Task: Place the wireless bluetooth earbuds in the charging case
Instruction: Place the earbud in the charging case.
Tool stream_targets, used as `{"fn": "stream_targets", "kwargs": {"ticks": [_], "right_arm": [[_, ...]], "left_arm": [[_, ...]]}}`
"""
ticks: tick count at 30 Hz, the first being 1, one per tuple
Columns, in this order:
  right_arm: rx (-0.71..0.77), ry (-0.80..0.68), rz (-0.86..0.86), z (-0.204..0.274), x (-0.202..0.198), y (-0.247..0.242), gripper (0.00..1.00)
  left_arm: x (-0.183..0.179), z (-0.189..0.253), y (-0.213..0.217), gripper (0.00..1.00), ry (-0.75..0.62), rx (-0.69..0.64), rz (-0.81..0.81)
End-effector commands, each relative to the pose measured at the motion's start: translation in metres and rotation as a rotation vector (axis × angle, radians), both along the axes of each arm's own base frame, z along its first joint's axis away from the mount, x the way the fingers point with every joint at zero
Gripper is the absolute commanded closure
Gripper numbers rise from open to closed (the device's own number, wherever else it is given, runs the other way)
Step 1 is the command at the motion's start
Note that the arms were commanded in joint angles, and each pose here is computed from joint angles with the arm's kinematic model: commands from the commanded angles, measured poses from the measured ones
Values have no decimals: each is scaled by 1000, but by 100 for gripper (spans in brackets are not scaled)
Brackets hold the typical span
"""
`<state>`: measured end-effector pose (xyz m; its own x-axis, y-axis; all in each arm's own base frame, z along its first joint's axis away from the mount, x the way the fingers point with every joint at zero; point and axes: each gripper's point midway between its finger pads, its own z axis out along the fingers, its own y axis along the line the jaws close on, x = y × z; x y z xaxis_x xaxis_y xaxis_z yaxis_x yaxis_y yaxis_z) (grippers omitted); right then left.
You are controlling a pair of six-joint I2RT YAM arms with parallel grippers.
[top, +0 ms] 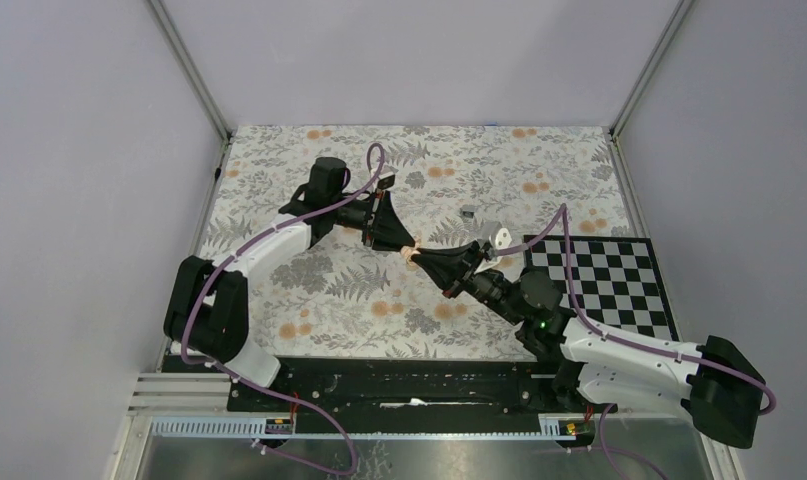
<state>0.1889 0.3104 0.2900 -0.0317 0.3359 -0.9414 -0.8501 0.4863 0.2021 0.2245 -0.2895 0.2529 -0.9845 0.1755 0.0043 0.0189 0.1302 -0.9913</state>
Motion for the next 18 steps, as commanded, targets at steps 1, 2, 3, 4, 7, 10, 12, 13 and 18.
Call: {"fn": "stream_targets", "kwargs": {"ticks": [1,2,3,4,7,10,12,13,18], "right_arm": [[78,-92,8,22,-4,-4,100],[80,-96,22,22,-6,-3,100],[82,-94,27,21,-7,-2,100],[83,-91,29,20,-7,-1,100],[87,-98,35,19,-7,1,100],[80,-100,34,18,-6,2,100],[81,-104,25,18,-5,0,100],[82,-104,19,18,-5,-1,100],[86,-127,-6,22,-2,-5,100]], "left_arm": [[-2,15,-1,100,-46,-54,-49],[-2,16,-1,100,-53,-60,-54],[-2,18,-1,100,-53,-66,-56],[-1,19,-2,100,-58,-75,-57],[0,26,-2,100,-64,-109,-57],[-2,33,-2,100,-66,-144,-62],[-4,35,-1,100,-68,-157,-64],[-5,36,-1,100,-69,-159,-68],[-9,39,0,100,-82,-165,-73]]}}
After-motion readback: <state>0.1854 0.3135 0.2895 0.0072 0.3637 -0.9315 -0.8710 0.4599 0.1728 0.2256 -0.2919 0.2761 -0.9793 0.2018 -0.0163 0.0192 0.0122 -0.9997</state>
